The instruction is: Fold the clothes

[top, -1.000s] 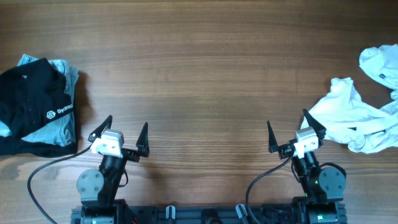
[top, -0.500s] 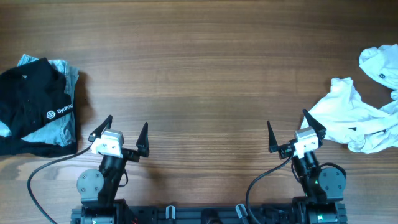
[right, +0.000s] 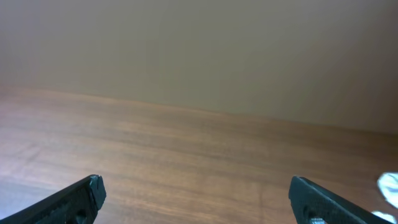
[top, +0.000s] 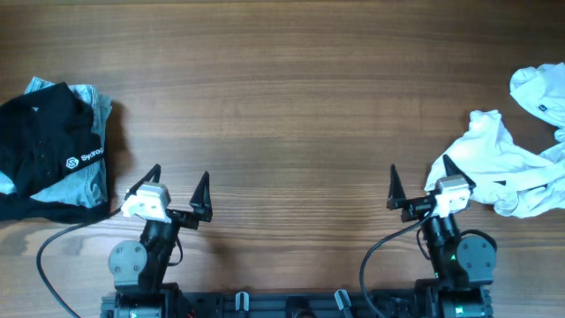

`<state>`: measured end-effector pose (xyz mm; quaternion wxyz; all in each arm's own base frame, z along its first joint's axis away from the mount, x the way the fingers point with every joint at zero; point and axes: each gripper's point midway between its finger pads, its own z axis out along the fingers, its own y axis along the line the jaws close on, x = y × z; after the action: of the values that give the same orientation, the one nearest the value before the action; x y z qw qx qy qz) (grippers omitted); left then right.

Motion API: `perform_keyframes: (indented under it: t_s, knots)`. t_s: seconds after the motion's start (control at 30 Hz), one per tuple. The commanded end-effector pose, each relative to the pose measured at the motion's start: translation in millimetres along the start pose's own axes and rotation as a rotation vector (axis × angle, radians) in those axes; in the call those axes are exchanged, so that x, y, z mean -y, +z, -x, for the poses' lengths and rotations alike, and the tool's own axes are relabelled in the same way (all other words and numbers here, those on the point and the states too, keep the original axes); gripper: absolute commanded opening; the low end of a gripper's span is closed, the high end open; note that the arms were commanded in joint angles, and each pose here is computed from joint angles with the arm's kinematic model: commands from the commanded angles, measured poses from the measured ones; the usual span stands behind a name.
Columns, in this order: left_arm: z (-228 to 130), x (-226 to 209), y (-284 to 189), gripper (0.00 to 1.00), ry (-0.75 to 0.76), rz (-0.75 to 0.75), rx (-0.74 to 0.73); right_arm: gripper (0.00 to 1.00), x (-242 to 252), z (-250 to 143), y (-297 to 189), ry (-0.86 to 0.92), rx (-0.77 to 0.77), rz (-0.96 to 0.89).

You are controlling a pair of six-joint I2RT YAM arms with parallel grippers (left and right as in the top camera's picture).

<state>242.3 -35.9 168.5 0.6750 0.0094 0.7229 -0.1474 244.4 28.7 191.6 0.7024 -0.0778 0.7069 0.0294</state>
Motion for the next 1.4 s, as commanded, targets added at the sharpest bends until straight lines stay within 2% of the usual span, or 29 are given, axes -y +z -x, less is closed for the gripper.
perform_keyframes:
  t_s: [0.0,0.2,0.3,0.4,0.47,0.53,0.6,0.73,0.83,0.87,0.93,0.97,1.07,1.1,1.2,1.27,1.3,1.33,1.37]
  knots:
    - [34,10,-3,1.00,-0.037,-0.021,0.022,1.00,16,31,3,0.056,-0.041,-0.075]
    - [45,7,18,1.00,-0.117,0.041,-0.262,1.00,24,50,45,0.071,-0.386,-0.072]
    - [40,2,32,1.00,-0.169,0.081,-0.451,1.00,40,36,65,0.099,-0.670,-0.098]
    - [38,-1,41,1.00,-0.208,0.111,-0.590,1.00,62,14,90,0.109,-0.843,-0.128]
    - [36,-3,46,1.00,-0.223,0.122,-0.639,0.99,86,-9,102,0.118,-0.896,-0.210]
    - [31,-4,47,1.00,-0.229,0.126,-0.658,0.96,139,-46,97,0.279,-0.959,-0.476]
    - [29,-4,46,1.00,-0.231,0.128,-0.667,0.96,172,-85,88,0.398,-1.024,-0.589]
    - [29,-4,46,1.00,-0.231,0.127,-0.667,0.95,199,-158,83,0.456,-1.155,-0.652]
    - [29,-4,46,1.00,-0.232,0.128,-0.670,0.93,202,-193,86,0.467,-1.198,-0.657]
    - [28,-4,45,1.00,-0.233,0.129,-0.672,0.83,201,-202,86,0.470,-1.213,-0.655]
    - [26,-4,44,0.97,-0.235,0.130,-0.681,0.34,192,-217,87,0.508,-1.245,-0.620]
    - [26,-4,44,0.83,-0.235,0.130,-0.681,0.04,169,-214,105,0.576,-1.212,-0.449]
    - [27,-4,44,0.61,-0.235,0.130,-0.680,0.04,100,-173,153,0.654,-1.080,-0.005]
    - [27,-4,45,0.60,-0.234,0.129,-0.678,0.04,81,-157,166,0.647,-1.047,0.069]
    - [30,-4,47,0.60,-0.230,0.127,-0.663,0.04,18,-103,210,0.573,-0.915,0.217]
    - [34,-4,50,0.61,-0.224,0.122,-0.643,0.04,-56,-46,251,0.532,-0.737,0.362]
    - [36,-4,51,0.62,-0.222,0.120,-0.634,0.05,-75,-33,257,0.518,-0.693,0.401]
    - [37,-4,52,0.64,-0.221,0.120,-0.630,0.08,-92,-22,263,0.508,-0.654,0.424]
    - [37,-4,53,0.71,-0.220,0.119,-0.626,0.22,-114,-12,267,0.483,-0.610,0.448]
